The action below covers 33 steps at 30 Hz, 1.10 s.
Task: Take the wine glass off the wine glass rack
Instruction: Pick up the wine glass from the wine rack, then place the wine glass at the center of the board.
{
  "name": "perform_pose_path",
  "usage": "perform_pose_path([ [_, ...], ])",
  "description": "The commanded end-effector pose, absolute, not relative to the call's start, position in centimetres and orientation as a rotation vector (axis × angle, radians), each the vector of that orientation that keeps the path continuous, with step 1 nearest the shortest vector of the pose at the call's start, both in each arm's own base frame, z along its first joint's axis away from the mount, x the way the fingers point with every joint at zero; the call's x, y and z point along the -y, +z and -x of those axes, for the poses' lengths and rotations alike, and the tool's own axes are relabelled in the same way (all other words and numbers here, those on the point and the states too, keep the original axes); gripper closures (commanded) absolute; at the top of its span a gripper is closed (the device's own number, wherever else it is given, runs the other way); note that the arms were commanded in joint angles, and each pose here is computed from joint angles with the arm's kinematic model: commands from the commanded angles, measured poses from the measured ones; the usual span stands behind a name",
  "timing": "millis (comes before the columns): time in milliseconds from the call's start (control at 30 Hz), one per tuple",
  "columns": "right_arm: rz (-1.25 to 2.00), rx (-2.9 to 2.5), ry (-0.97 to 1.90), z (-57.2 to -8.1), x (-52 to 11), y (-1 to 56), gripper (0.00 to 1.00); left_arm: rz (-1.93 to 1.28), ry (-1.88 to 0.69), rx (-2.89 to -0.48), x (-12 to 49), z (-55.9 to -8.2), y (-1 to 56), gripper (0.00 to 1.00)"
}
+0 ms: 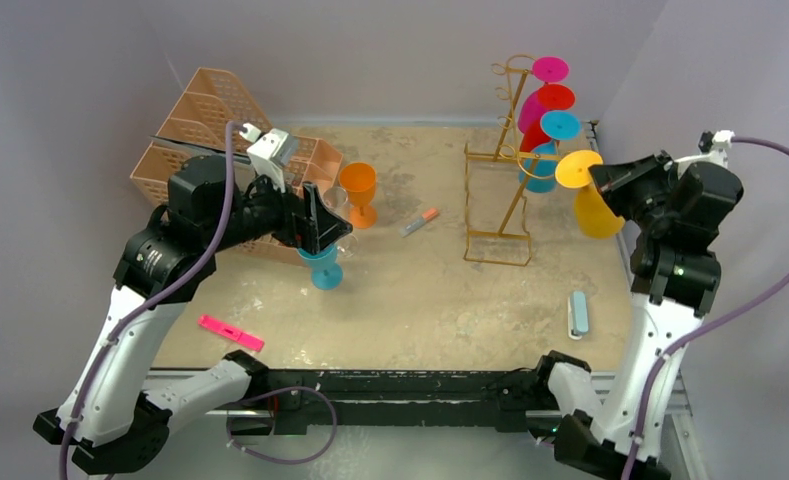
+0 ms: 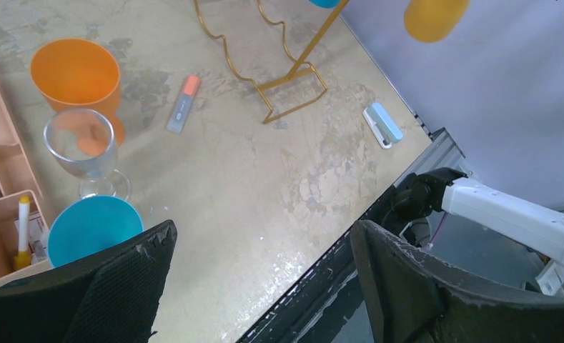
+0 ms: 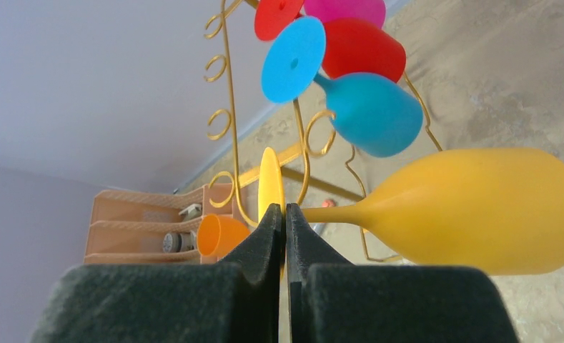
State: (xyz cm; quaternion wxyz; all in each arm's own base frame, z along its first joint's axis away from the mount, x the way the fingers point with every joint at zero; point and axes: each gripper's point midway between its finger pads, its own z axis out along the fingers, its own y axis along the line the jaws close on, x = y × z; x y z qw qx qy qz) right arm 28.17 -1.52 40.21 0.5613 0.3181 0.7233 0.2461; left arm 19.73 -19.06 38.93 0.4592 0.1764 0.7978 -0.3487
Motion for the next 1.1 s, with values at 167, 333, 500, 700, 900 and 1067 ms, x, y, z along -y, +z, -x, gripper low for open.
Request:
perform_pose_path([
  [167,-0.676,-1.819,0.672,-21.3,-3.1,37.8,1.0,-0.441,-1.008,-1.936,20.4,-18.4,37.8,0.1],
  [333,-0.511,-1.917,0.946,-18.3,-8.1,37.1,1.0,-0.5,-1.093,-1.945,20.7,-16.2,37.7,0.1],
  [500,-0.394,-1.98,1.169,-15.0,-11.4,36.6,1.0,-0.513,-1.151,-1.991,20.5,-14.2,36.6,0.1],
  [700,-0.277,-1.994,1.348,-12.2,-13.7,36.4,1.0,-0.506,-1.396,-1.984,22.2,-12.1,35.0,0.1],
  [900,-0.099,-2.066,1.463,-12.3,-15.1,36.3,1.0,-0.41,-1.553,-1.868,23.8,-13.4,35.2,0.1],
  [1067,-0.022,-2.217,1.36,-14.4,-15.3,35.2,1.0,-0.358,-1.507,-1.916,24.2,-15.3,33.3,0.1],
])
